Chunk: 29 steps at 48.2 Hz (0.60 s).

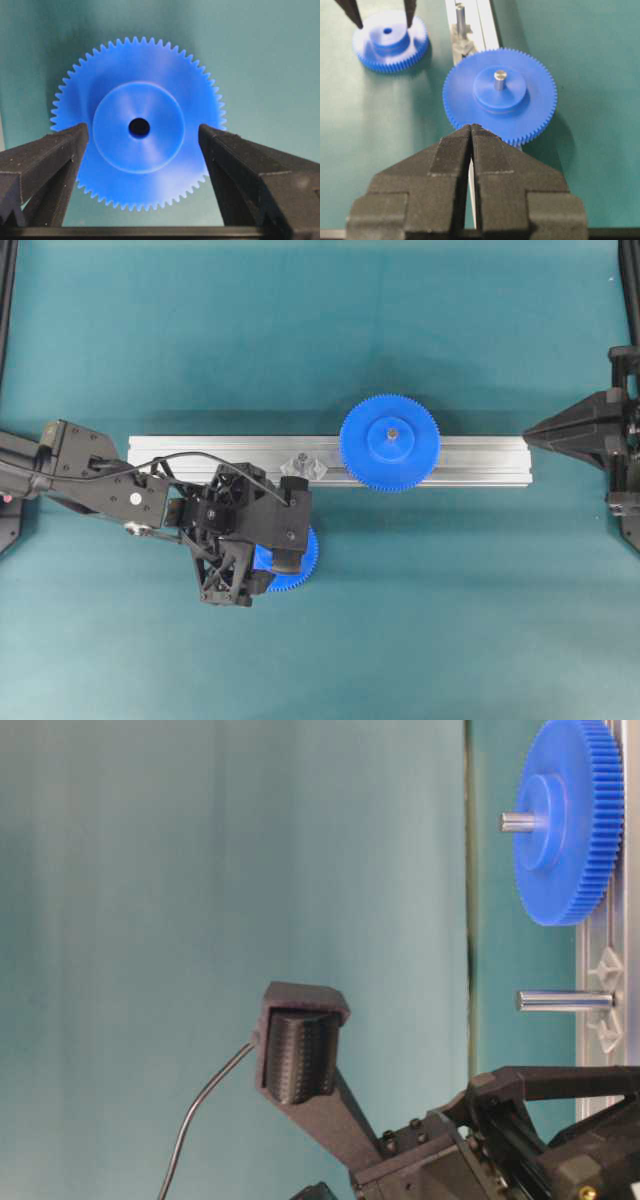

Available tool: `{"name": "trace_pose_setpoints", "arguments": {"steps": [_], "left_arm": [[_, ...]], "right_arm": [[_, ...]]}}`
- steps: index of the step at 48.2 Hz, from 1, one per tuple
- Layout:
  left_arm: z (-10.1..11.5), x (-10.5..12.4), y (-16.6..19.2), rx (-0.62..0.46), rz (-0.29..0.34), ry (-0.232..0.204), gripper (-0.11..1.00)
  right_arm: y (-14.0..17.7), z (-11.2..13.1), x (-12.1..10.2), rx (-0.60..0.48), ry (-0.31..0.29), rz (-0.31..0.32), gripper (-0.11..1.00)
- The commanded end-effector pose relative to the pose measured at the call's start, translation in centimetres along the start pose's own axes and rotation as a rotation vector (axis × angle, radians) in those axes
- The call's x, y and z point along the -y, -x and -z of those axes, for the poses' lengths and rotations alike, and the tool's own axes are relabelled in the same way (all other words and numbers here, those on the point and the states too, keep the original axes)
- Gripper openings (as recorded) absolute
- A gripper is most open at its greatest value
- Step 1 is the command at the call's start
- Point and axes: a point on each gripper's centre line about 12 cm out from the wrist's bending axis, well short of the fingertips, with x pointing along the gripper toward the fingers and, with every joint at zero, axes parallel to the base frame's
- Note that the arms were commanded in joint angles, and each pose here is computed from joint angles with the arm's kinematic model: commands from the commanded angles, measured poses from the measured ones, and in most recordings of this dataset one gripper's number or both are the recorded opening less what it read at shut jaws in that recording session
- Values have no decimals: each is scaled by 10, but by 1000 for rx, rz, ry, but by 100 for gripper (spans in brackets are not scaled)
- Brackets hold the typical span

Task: Find the location of the shaft and insert the small gear.
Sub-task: 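Lower the left gripper and grasp the small blue gear by its rim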

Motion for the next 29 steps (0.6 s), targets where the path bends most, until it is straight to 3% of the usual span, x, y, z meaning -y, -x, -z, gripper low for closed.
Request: {"name": "trace_pose_setpoints", "arguments": {"steps": [1,29], "left_arm": [[-11,-4,3,32,-7,6,90],[-7,-4,-7,5,-6,10,90]], "right_arm": [[0,-3,0,9,-7,1,8],[2,1,0,11,-11,0,7]]}}
